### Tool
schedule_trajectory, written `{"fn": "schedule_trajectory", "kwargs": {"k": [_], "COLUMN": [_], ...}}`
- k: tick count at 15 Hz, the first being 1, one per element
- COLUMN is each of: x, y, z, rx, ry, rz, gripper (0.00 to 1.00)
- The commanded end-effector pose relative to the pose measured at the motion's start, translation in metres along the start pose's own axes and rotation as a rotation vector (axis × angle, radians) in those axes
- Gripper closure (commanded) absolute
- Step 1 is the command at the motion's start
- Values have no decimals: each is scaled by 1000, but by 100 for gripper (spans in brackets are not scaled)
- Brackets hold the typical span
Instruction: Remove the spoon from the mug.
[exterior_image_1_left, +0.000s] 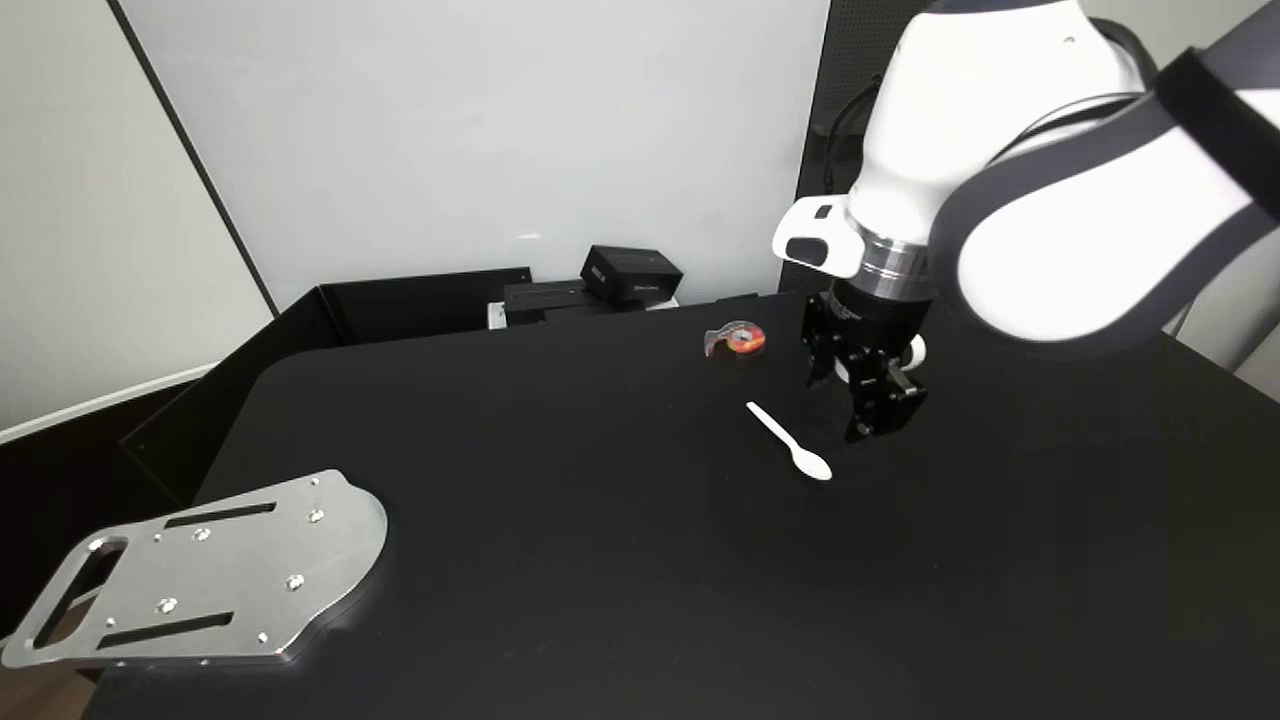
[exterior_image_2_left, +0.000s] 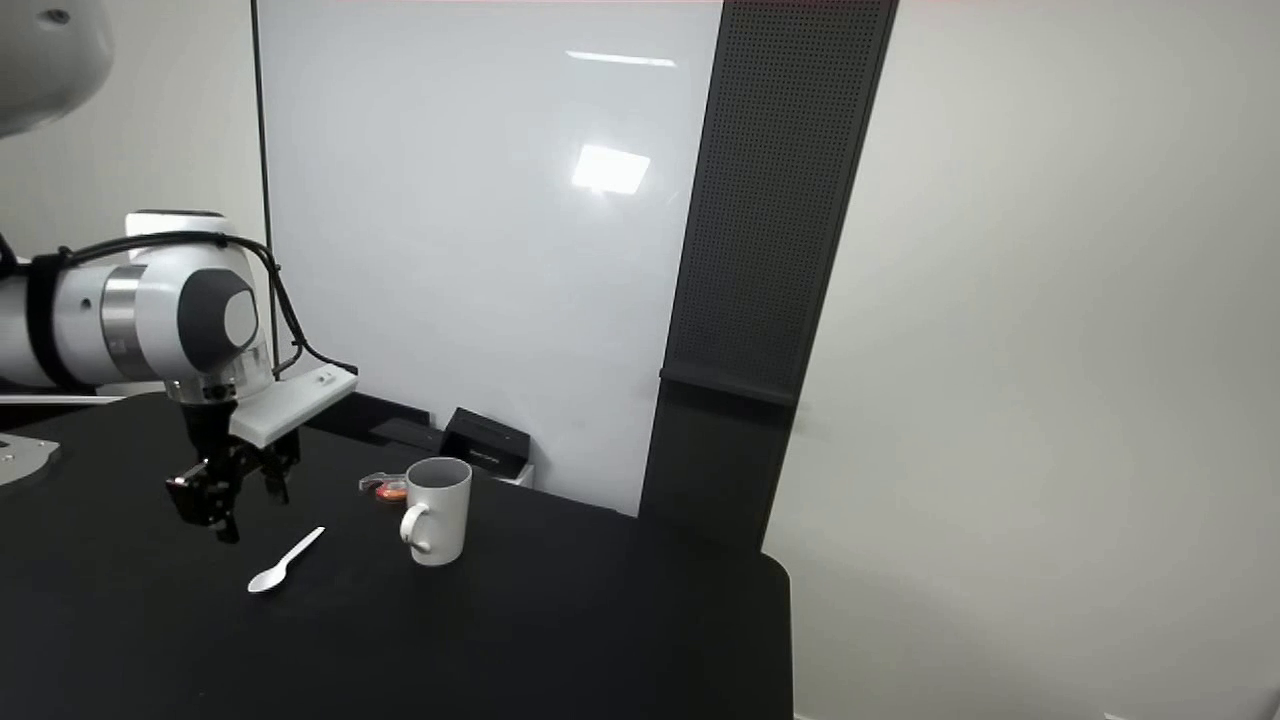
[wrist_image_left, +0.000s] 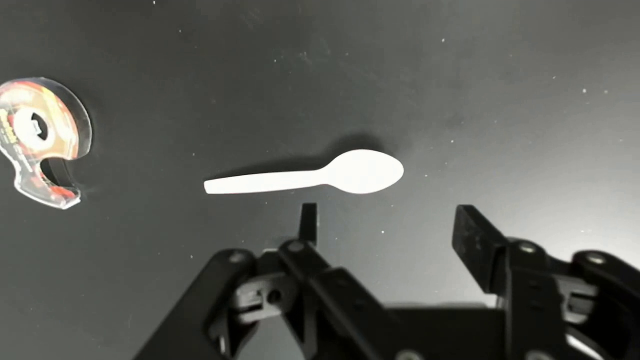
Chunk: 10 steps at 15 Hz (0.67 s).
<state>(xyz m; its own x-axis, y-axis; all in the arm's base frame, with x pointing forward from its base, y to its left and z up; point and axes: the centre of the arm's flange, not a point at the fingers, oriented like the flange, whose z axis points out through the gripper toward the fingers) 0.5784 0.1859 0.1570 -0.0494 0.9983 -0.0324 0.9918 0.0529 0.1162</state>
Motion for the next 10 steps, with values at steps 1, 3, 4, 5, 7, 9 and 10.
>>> {"fn": "schedule_trajectory", "kwargs": {"k": [1, 3, 4, 5, 7, 9, 10], "x": [6, 7, 7, 7, 4, 5, 5], "y": [20, 23, 24, 25, 16, 16, 15], "z": [-20, -26, -28, -29, -22, -22, -21], "rx": [65, 103, 126, 139, 131, 135, 137], "ry": [-54, -74, -79, -88, -86, -88, -88], "rz": [32, 32, 33, 36, 19, 16, 16], "gripper": [1, 0, 0, 0, 0, 0, 0]}}
